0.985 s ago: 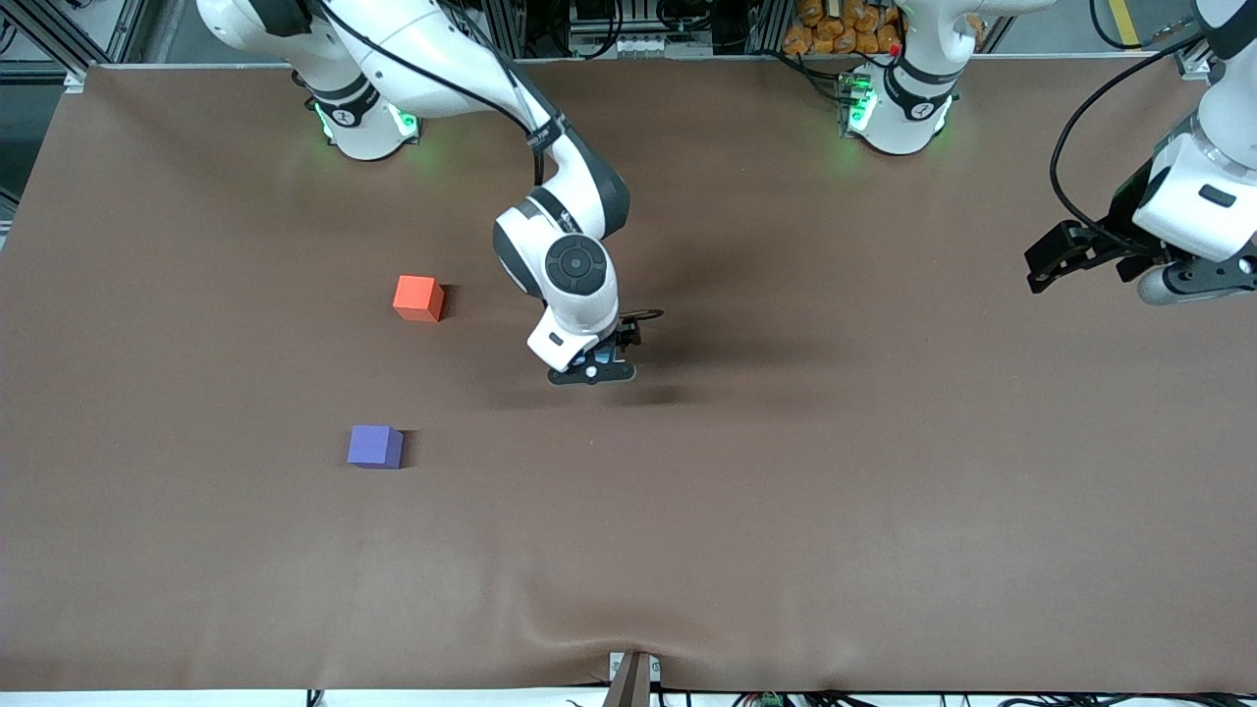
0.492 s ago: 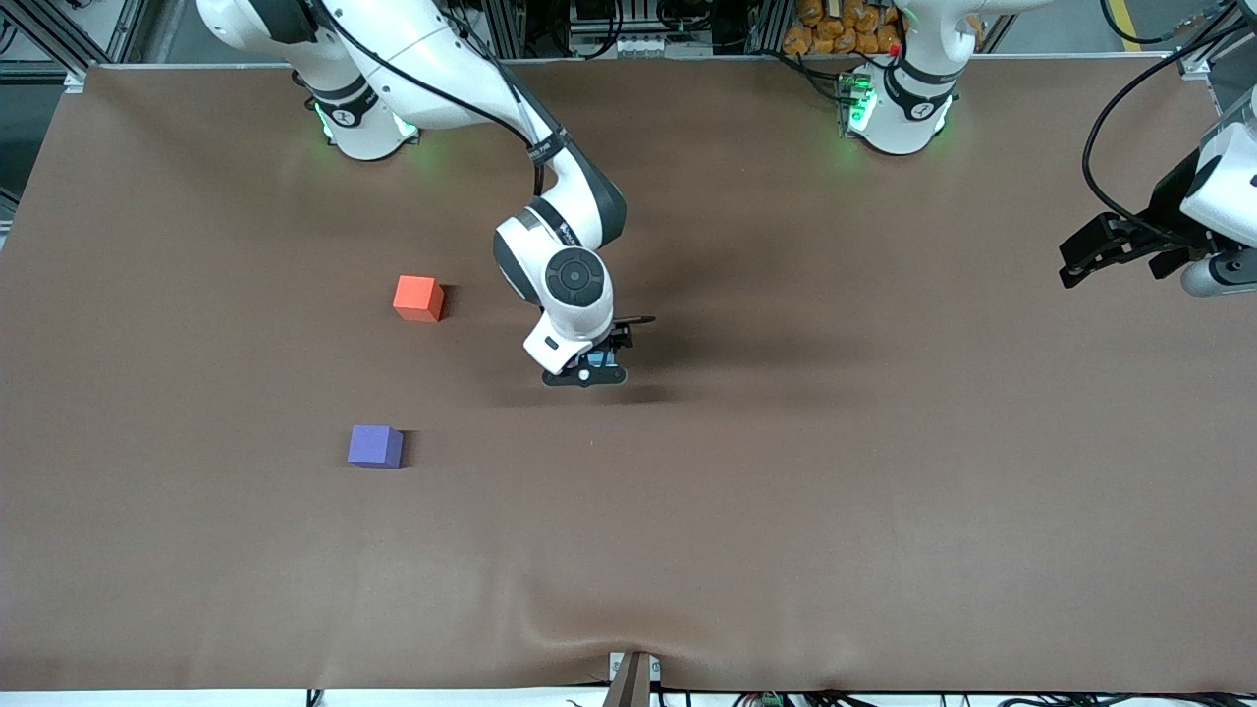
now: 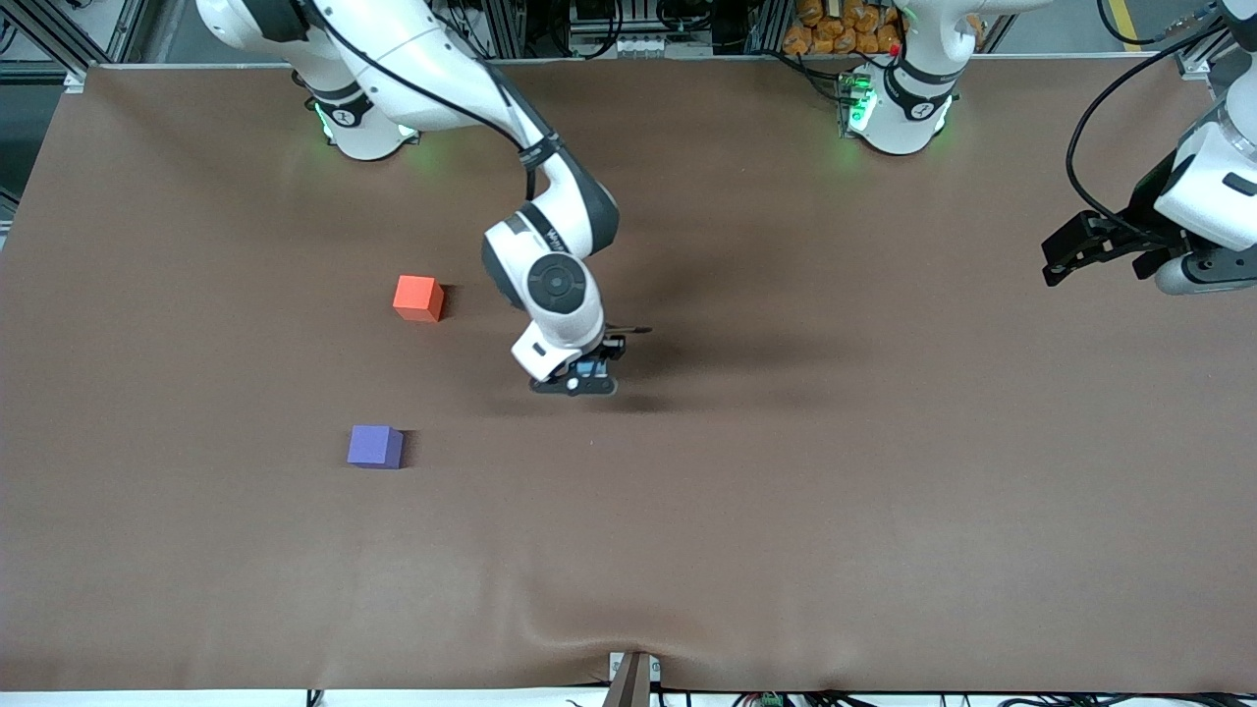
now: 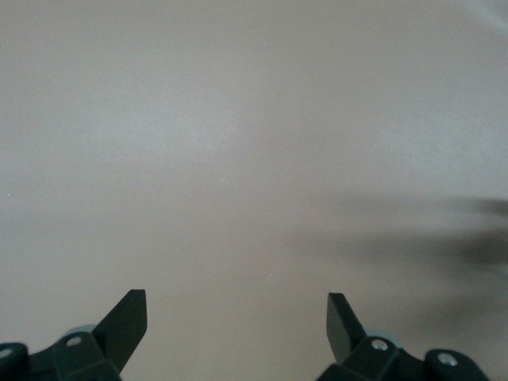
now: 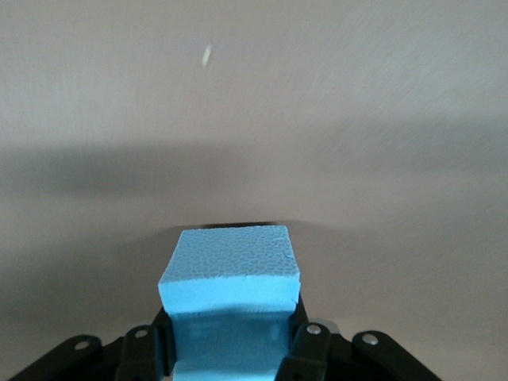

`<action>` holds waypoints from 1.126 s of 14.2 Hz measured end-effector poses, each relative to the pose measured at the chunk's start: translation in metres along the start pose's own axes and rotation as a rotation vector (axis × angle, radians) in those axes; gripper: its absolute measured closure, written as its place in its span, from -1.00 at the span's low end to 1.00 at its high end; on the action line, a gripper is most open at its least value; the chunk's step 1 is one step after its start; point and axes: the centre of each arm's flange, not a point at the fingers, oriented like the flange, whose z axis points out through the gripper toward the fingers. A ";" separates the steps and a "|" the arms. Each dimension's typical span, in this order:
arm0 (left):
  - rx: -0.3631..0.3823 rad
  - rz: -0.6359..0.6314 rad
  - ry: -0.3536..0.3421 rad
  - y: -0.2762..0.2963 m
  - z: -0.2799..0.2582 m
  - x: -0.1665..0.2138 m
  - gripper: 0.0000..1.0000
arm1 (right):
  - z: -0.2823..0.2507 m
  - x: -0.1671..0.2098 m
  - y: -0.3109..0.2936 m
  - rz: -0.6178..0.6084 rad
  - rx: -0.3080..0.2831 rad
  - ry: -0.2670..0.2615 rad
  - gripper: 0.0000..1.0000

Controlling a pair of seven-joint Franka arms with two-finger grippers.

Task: Place blue block between orange and purple blocks
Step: 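Grasp the light blue block with the right gripper while the left gripper withdraws, then carry the blue block with the right gripper between orange and purple blocks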

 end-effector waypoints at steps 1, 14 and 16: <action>0.000 0.000 -0.001 0.000 0.000 0.000 -1.00 | -0.019 0.013 0.015 0.027 0.010 0.005 -0.08; 0.001 -0.009 -0.002 -0.005 0.000 0.000 -1.00 | -0.079 0.051 0.287 0.027 0.031 -0.099 0.00; 0.001 -0.009 -0.002 -0.006 0.000 0.000 -1.00 | -0.063 0.044 0.301 0.026 0.025 -0.135 0.00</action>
